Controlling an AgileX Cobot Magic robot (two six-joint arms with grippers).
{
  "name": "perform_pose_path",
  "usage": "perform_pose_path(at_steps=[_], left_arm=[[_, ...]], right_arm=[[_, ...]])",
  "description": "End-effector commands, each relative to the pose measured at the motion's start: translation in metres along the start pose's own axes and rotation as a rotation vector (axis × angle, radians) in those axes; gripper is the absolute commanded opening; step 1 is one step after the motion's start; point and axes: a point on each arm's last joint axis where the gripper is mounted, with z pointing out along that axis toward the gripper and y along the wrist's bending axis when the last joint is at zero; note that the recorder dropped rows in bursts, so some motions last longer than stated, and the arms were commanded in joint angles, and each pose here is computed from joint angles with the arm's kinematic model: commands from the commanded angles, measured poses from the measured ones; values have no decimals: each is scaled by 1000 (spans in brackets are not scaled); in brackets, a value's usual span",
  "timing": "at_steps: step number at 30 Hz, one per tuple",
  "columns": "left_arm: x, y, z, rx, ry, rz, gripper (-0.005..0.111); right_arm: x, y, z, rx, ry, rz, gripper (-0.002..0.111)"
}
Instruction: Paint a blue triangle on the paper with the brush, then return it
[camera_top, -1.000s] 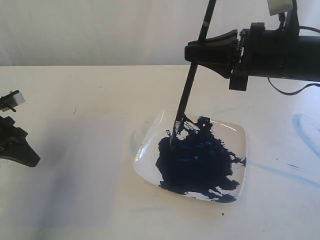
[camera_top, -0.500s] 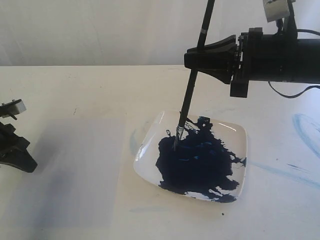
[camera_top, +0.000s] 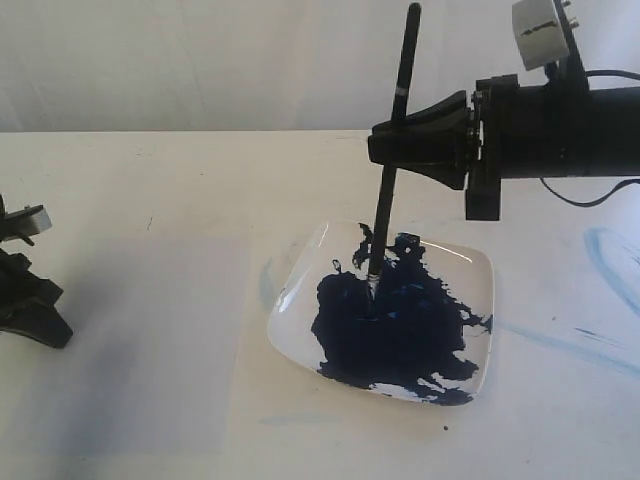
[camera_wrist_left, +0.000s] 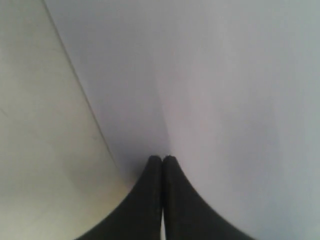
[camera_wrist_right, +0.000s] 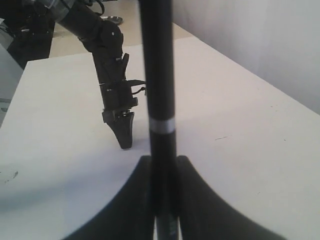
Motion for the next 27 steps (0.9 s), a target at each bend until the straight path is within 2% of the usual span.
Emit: perform_pose_path(at_steps=[1,6,10,19,27], left_arm=[[3,5,12,39,37,-36,0],[3,6,12,31,33,-39,0],[5,11,9,25,33,-69,0],[4,16,1,32,23,-85,0],[-1,14,-8,5,-8,-65,0]], right_arm=[[-1,1,0,-10,-5,-67,0],[-8,1,5,8,-75,-54,0],[-22,14,27,-43,-147,-53,0],[-34,24,67,-38,-99,-94,0],[-26,13,111,-111,-85,-88,0]])
